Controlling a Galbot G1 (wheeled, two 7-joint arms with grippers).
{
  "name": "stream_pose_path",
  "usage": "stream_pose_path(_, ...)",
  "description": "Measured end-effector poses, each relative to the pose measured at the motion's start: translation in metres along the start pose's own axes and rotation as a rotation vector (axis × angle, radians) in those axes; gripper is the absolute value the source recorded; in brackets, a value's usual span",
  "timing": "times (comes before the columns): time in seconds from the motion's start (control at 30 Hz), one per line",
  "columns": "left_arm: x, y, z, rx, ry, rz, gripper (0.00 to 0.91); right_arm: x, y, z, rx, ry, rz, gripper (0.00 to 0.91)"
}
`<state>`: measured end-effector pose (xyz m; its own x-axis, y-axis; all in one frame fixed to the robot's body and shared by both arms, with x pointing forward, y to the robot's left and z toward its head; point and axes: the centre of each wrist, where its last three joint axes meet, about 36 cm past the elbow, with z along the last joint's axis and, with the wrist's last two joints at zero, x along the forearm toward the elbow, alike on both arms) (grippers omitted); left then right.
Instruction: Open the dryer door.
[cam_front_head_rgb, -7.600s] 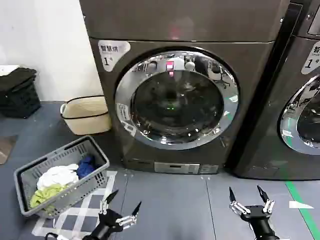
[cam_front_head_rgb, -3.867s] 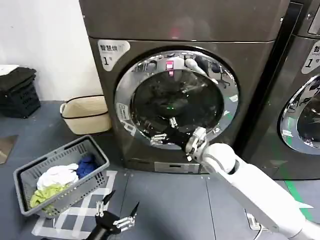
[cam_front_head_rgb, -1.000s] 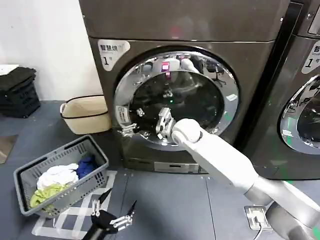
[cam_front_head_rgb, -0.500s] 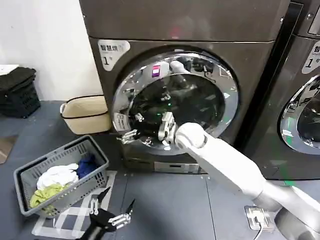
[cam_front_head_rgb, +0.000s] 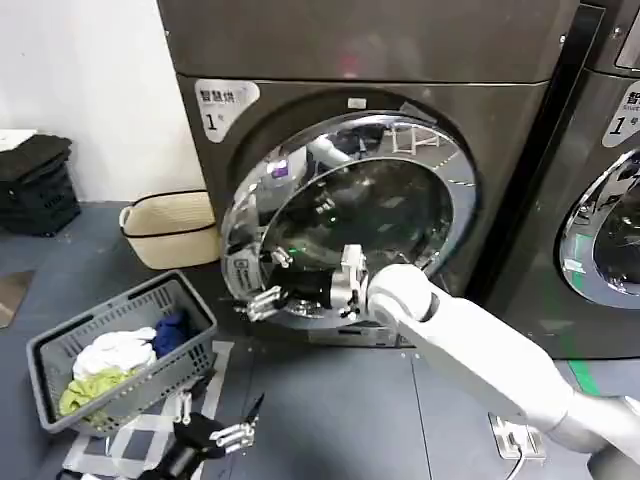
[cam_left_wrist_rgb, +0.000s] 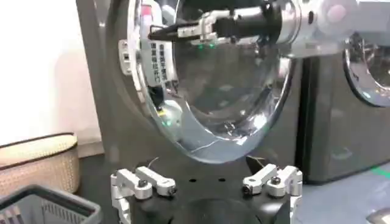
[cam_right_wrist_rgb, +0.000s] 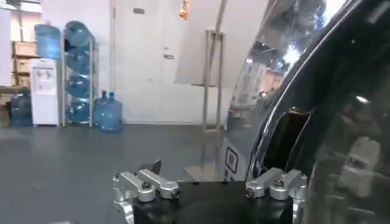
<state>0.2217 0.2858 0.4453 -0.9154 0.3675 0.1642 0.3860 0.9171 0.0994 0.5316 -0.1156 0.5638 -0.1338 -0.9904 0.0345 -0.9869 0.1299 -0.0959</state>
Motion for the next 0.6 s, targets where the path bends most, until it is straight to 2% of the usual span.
stream_pose_path(0.3,0.008,0.046,0.002,0.017,-0.049,0.022,0.907,0.016,0.019,-0.003,-0.003,-0.013,-0.035,0.907)
stream_pose_path(0.6,0.007,0.100,-0.011,0.015,-0.087,0.004,0.907,0.035,0.043,-0.007,-0.002,-0.017,-0.074,0.907)
